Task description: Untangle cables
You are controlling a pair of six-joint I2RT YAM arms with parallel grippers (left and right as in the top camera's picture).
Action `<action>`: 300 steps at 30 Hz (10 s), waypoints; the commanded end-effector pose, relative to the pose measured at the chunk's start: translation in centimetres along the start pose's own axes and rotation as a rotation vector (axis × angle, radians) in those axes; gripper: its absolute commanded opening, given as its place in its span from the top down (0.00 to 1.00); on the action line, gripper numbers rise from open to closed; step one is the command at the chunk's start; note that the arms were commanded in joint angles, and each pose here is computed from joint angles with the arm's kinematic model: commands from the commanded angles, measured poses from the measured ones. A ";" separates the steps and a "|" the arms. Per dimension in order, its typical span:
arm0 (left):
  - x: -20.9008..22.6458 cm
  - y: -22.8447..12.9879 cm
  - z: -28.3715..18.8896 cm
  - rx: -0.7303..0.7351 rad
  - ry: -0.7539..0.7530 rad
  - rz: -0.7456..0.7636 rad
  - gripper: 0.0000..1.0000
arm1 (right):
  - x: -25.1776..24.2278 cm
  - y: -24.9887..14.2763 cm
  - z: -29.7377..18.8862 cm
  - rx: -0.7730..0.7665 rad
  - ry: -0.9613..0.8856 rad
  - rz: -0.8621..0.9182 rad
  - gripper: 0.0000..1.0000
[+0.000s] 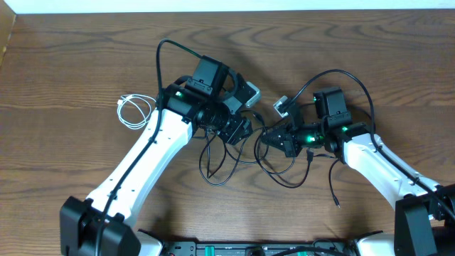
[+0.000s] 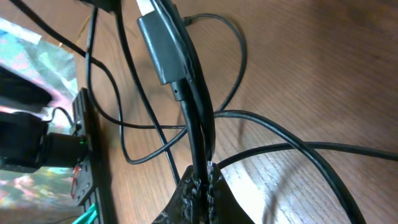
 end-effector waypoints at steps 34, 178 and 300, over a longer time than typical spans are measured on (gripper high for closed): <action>5.6 -0.5 0.5 0.021 0.038 -0.455 0.47 | -1.4 -0.2 -0.5 0.003 -0.148 0.169 0.99; 8.0 1.4 5.3 -0.092 0.664 -0.476 0.92 | 5.5 -9.7 7.1 0.742 -0.516 0.105 0.96; 5.3 1.4 4.5 0.020 0.716 -0.366 0.05 | -0.3 -9.6 -1.4 -0.162 -0.642 0.590 0.99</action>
Point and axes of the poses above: each gripper's point midway between its finger pads, its own z axis out along the fingers, its own x axis along the line the jaws close on, y = z × x, the point moved 10 cm from there along -z, back along the fingers, and after that the axes turned 9 degrees about -z, right-handed, at the moved point
